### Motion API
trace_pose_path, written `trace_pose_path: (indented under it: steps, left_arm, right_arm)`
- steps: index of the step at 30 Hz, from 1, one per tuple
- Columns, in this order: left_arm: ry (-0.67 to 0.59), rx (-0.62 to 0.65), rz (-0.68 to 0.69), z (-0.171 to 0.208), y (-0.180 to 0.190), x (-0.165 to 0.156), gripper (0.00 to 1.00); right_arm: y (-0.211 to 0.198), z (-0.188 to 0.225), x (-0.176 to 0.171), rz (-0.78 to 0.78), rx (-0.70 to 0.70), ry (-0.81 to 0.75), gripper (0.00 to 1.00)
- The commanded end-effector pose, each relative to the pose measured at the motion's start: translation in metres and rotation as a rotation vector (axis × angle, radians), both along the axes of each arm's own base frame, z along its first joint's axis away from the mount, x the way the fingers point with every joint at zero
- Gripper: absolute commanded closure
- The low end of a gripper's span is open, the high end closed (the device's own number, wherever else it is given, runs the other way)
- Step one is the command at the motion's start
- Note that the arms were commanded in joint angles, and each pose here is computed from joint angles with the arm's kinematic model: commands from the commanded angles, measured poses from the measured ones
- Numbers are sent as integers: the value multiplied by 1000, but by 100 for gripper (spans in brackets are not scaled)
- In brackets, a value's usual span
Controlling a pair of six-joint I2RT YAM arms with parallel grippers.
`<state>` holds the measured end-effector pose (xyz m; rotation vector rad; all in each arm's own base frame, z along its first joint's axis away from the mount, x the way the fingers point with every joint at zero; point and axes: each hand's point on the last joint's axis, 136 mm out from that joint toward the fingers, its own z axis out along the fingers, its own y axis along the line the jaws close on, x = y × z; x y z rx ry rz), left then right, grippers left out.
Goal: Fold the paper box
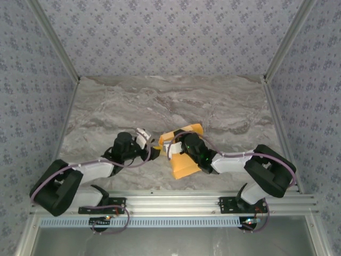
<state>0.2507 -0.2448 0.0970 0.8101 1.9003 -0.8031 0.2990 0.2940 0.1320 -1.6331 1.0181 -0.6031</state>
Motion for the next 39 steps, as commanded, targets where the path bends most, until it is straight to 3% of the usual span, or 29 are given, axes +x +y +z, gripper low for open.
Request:
trace_pose_path:
  steps: [1,9,22,36,39]
  left_arm:
    - [-36,-52,-4,15,-11,10,36]
    - [-72,-54,-14,9,-29,12,39]
    - [-157,36,150,11,-7,38,43]
    - [-196,37,111,22,-14,38,51]
    - [-186,35,76,22,-21,38,58]
  right_arm:
    - [4,5,-7,22,27,7,100]
    - [3,5,-8,-13,37,1,100]
    - [-3,-2,-14,-2,5,43,100]
    - [-4,-17,-16,9,-39,106,100]
    - [-3,-17,-8,-20,-48,124,100]
